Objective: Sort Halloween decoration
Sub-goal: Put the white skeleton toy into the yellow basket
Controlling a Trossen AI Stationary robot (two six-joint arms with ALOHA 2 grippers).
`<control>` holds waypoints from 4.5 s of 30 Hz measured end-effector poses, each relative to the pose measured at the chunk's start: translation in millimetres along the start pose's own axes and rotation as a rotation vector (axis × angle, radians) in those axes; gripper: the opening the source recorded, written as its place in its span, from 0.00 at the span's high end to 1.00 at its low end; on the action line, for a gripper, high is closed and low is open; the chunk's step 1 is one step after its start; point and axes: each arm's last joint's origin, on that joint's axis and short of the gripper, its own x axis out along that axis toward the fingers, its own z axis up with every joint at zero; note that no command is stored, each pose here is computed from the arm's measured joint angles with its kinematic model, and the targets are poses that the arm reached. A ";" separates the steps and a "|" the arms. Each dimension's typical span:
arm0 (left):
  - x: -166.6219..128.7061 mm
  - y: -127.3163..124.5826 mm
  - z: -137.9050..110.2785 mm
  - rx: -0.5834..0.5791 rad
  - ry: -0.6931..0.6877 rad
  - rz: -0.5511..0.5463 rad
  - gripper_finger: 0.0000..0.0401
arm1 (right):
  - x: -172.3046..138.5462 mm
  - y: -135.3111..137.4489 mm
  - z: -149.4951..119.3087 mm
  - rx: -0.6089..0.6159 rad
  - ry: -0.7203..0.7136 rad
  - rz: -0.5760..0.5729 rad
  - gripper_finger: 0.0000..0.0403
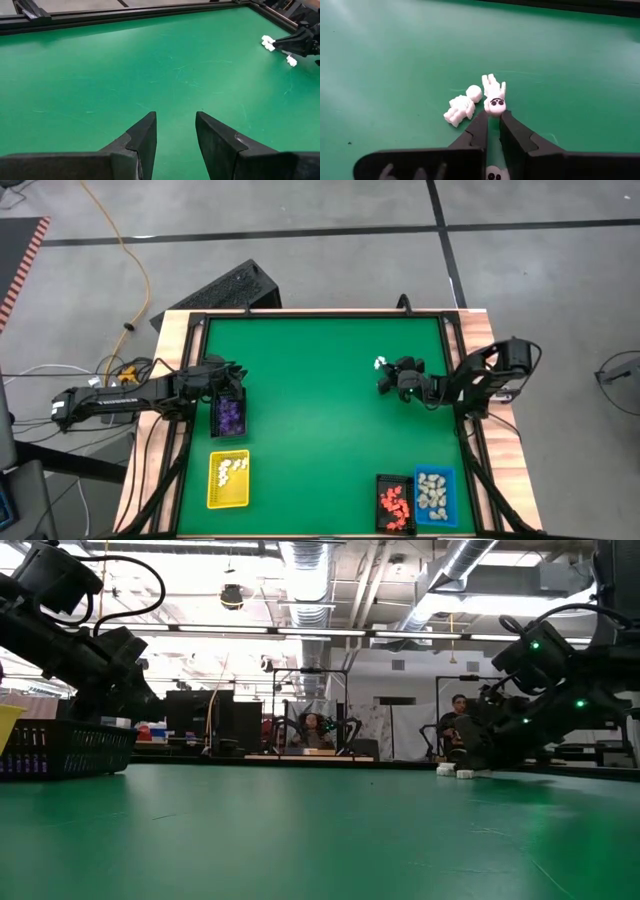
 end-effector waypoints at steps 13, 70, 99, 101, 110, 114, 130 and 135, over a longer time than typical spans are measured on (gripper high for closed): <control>0.0 0.0 0.1 0.000 0.000 0.000 0.69 | -3.9 32.3 10.7 0.015 -0.038 0.226 0.87; 0.0 0.2 0.2 0.000 -0.004 0.006 0.69 | 32.4 158.5 -1.6 -0.283 0.077 0.445 0.33; 0.0 0.2 0.2 0.000 -0.004 0.006 0.69 | 29.8 172.2 8.5 -0.268 -0.025 0.450 0.81; 0.0 0.2 0.1 0.000 -0.004 0.007 0.69 | 30.4 181.2 15.5 -0.281 -0.046 0.470 0.81; 0.0 0.1 0.2 0.000 -0.004 0.006 0.69 | 28.0 237.9 65.4 -0.377 -0.134 0.584 0.81; -0.1 0.2 0.2 0.000 -0.005 0.007 0.69 | 23.6 261.8 90.2 -0.417 -0.156 0.642 0.81; -0.1 0.2 0.3 -0.002 -0.006 0.007 0.69 | 12.9 356.9 104.2 -0.516 -0.272 0.898 0.81; -0.1 0.1 0.2 -0.005 -0.003 0.002 0.69 | 15.0 392.9 96.7 -0.541 -0.289 1.011 0.81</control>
